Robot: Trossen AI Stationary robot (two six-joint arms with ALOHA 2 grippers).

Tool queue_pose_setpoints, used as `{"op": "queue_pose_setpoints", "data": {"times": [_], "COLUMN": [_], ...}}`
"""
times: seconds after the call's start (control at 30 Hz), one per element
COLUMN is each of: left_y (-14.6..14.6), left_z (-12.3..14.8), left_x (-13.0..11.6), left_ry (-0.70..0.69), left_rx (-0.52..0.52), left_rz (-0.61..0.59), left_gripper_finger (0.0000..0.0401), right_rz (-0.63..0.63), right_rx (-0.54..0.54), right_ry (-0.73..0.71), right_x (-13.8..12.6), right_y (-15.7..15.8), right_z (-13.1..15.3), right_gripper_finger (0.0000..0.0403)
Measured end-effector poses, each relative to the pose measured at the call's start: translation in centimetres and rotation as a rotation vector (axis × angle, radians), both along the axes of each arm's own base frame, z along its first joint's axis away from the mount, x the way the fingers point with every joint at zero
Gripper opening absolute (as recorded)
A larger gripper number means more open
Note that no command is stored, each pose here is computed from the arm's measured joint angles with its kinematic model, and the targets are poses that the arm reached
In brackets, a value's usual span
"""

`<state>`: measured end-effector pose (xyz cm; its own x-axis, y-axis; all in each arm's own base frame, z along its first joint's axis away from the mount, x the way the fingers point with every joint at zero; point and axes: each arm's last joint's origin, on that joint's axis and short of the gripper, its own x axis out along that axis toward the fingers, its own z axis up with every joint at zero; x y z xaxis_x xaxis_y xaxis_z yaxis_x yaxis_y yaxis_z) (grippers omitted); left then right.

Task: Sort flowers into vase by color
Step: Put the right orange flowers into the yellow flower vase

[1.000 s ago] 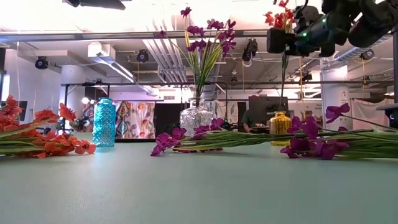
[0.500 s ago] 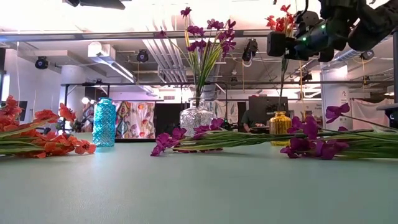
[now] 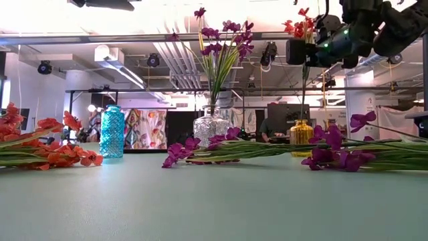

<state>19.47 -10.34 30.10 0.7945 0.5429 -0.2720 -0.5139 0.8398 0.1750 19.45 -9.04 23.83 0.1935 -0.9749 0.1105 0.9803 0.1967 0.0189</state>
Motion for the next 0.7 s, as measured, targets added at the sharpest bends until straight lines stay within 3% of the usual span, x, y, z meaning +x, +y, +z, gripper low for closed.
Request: {"op": "queue_pose_setpoints", "data": {"times": [0.33,0.7], "left_y": [0.01,0.01], "left_z": [-0.01,-0.01], "left_x": [-0.01,-0.02], "left_ry": [0.001,0.002], "left_rx": [0.001,0.002], "left_rz": [0.000,0.000], "left_gripper_finger": [0.0286,0.0286], "right_rz": [0.002,0.003], "right_rx": [0.020,0.025], "right_ry": [-0.001,0.004], "right_x": [0.46,0.56], "right_y": [-0.18,-0.20], "right_z": [-0.75,-0.94], "right_gripper_finger": [0.0021,0.0110]}}
